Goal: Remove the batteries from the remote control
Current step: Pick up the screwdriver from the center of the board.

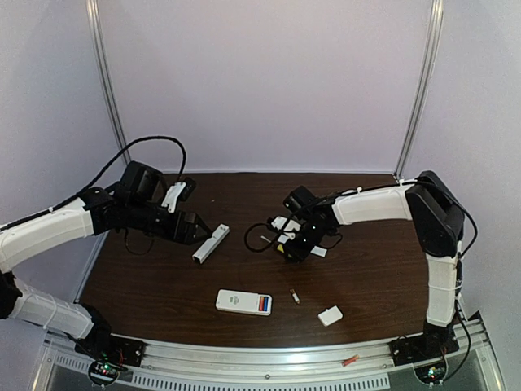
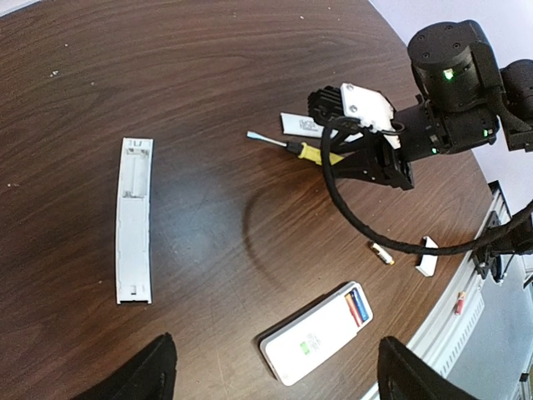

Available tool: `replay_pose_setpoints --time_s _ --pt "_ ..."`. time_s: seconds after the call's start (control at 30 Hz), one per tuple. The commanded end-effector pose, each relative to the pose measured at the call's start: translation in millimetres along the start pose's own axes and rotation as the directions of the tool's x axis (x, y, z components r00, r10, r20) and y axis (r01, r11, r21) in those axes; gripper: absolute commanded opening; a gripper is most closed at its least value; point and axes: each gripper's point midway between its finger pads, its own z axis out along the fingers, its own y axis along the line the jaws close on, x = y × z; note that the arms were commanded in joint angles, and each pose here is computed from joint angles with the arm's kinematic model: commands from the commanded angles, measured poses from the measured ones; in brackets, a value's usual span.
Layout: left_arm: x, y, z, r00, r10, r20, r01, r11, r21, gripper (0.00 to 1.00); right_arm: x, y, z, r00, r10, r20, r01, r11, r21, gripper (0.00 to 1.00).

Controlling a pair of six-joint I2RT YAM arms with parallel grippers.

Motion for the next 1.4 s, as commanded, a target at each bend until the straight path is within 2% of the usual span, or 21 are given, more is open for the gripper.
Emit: replay_pose_setpoints --time_s 0.0,0.3,0.5,0.77,0.87,1.0,1.13,1.23,1.37 --pt "-3.9 -3.3 -6.6 1.000 -0.010 0.025 0.010 1.000 0.019 0.84 35.3 2.1 14.5 0.995 0.012 -0.102 -0.014 1.000 -0.024 0.30" --pt "-12.1 -5.2 -5.5 1.000 -0.001 0.030 0.001 1.000 0.017 0.84 23.4 3.8 -2.6 0.998 -0.001 -0.060 -0.001 1.000 -0.029 0.09" --pt "-34.3 -9.9 -11.0 0.998 0.027 0.052 -0.028 0.999 0.020 0.85 6.2 5.9 -29.1 1.000 -0.006 0.009 0.006 1.000 -0.028 0.00" --pt "-59.9 -5.6 -13.6 0.997 0.014 0.078 -0.018 0.999 0.047 0.89 -17.3 8.5 -71.1 0.995 0.029 0.096 -0.027 0.999 -0.023 0.00" --pt "-74.4 7.5 -21.0 0.991 -0.050 0.124 0.045 0.998 0.044 0.97 -23.1 12.7 -85.2 0.992 0.061 0.110 -0.057 0.998 -0.039 0.00" --pt "-94.9 26.1 -38.0 0.968 -0.134 0.210 0.119 0.989 0.084 0.97 -30.0 16.6 -101.5 0.986 0.098 0.135 -0.091 0.994 -0.058 0.00" --pt "-105.4 35.8 -45.6 0.961 -0.140 0.238 0.121 0.988 0.093 0.97 -36.8 21.3 -118.1 0.979 0.106 0.175 -0.094 0.993 -0.076 0.00" --pt "-109.2 35.3 -44.8 0.964 -0.128 0.231 0.104 0.988 0.116 0.97 -44.2 33.8 -131.7 0.970 0.115 0.212 -0.085 0.986 -0.146 0.00" --pt "-114.7 19.1 -41.7 0.971 -0.103 0.214 0.054 0.973 0.223 0.96 -48.6 56.2 -148.6 0.973 0.106 0.203 -0.050 0.964 -0.261 0.00"
